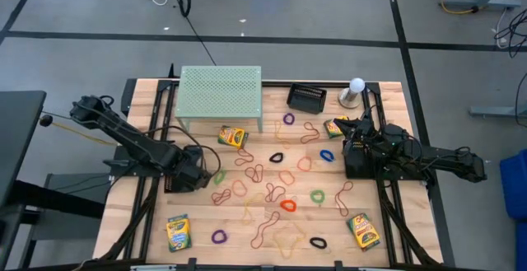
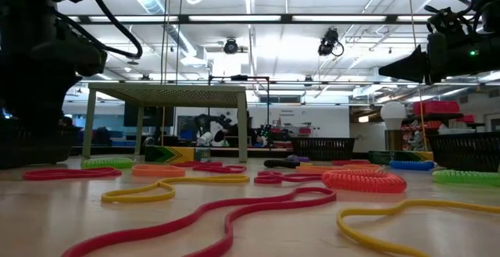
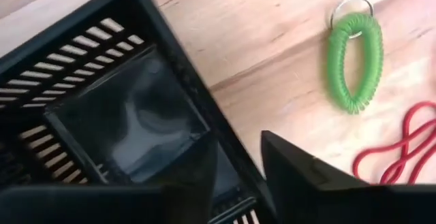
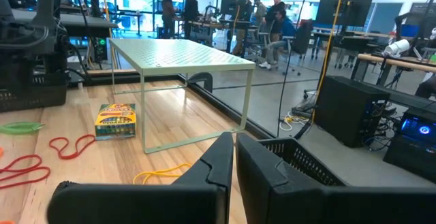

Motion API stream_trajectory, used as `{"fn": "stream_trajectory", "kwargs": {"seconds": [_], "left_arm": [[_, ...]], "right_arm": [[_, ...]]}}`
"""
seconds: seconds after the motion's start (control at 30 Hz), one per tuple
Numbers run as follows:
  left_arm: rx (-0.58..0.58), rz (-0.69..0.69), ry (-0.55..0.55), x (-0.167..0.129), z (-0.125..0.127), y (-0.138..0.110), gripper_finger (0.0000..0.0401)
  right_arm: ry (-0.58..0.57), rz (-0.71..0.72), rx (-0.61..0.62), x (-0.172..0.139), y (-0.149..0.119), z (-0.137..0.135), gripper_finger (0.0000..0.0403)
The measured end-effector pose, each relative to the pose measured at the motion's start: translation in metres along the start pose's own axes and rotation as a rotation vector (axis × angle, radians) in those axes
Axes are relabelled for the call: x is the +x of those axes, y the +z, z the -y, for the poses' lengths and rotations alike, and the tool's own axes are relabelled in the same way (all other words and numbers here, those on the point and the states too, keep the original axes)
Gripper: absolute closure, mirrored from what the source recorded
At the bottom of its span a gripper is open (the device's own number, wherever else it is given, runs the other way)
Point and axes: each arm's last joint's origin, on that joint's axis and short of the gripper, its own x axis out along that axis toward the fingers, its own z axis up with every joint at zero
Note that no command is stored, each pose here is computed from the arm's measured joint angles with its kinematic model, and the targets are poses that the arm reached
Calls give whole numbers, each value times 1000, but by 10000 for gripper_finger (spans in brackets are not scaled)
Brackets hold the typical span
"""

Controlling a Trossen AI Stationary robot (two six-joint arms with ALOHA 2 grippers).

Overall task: Pick & Place Office Desk Supplies
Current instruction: Put the left black bin on the shelf

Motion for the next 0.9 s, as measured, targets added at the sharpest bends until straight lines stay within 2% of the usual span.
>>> {"fn": "stream_trajectory", "kwargs": {"seconds": [0.2,0.33,0.53,0.7,0.77,0.9], "left_arm": [[151,-39,-22,-4,4,0,384],[289,4,-95,-22,19,4,382],[507,140,-230,-64,46,13,382],[675,242,-297,-95,60,22,383],[744,285,-298,-108,63,27,383],[886,397,-209,-134,62,43,383]], "right_arm": [[0,0,0,0,0,0,373],[0,0,0,0,0,0,373],[0,0,0,0,0,0,373],[0,0,0,0,0,0,373],[0,0,0,0,0,0,373],[0,0,0,0,0,0,373]]}}
